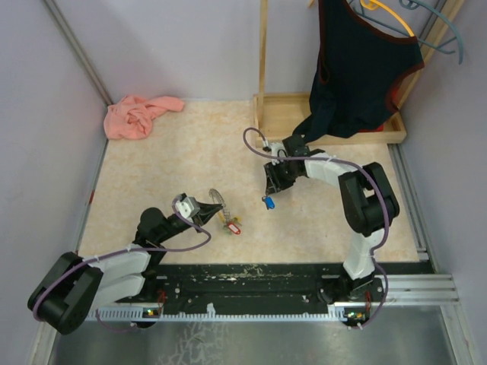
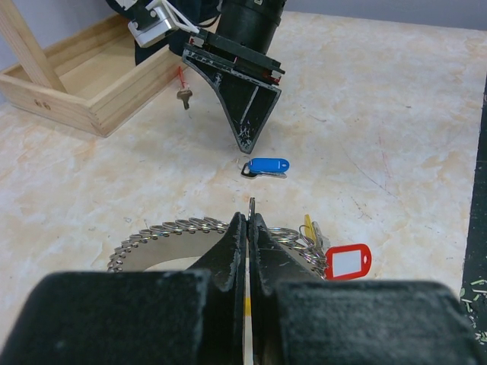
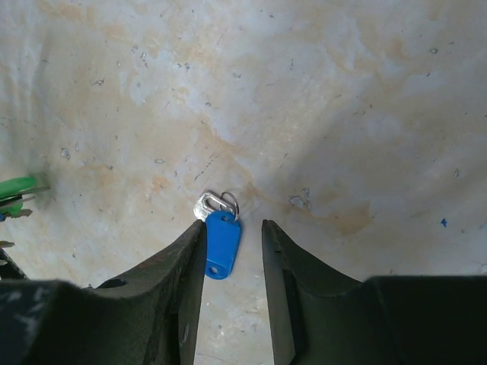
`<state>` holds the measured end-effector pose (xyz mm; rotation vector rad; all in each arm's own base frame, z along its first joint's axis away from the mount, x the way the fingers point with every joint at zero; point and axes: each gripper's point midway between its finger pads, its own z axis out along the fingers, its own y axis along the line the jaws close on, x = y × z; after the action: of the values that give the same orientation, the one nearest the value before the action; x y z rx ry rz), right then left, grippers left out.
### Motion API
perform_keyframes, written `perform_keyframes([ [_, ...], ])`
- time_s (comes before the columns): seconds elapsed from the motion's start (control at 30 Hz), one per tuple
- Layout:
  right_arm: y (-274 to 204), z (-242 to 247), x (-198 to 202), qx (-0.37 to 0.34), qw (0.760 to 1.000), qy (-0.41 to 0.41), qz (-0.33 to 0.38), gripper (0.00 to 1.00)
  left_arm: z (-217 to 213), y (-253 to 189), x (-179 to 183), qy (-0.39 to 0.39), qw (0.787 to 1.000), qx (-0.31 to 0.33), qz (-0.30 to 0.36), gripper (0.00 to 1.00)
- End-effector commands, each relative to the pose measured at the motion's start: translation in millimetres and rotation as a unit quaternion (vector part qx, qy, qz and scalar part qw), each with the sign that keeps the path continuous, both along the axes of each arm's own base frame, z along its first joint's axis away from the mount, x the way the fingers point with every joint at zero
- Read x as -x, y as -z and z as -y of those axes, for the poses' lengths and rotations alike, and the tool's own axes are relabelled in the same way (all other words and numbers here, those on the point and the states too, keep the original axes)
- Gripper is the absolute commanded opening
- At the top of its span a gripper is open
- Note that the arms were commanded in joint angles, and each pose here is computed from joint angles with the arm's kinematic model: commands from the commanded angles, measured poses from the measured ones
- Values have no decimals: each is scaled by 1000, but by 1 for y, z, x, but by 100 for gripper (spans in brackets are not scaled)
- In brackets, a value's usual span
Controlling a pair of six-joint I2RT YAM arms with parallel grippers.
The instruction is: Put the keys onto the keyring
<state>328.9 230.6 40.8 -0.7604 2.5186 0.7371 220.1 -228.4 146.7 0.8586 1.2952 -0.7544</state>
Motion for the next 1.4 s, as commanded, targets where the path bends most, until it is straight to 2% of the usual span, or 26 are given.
perform_keyframes([
  [0.0,-17,-8,-15,-43,998,-37,3,36,3,-14,0,8,1000,10,24,1],
  [0.53,17,-14,-4,-64,993,-65,-75,36,4,-13,0,13,1000,8,23,1],
  [0.67,18,-14,3,-67,991,-72,-92,29,5,-13,0,14,1000,7,21,1],
  [0.97,10,-14,12,-77,988,-86,-98,25,6,-13,0,17,1000,9,20,1],
  [1.37,15,-18,6,-78,989,-74,-98,24,6,-12,1,19,1000,9,18,1],
])
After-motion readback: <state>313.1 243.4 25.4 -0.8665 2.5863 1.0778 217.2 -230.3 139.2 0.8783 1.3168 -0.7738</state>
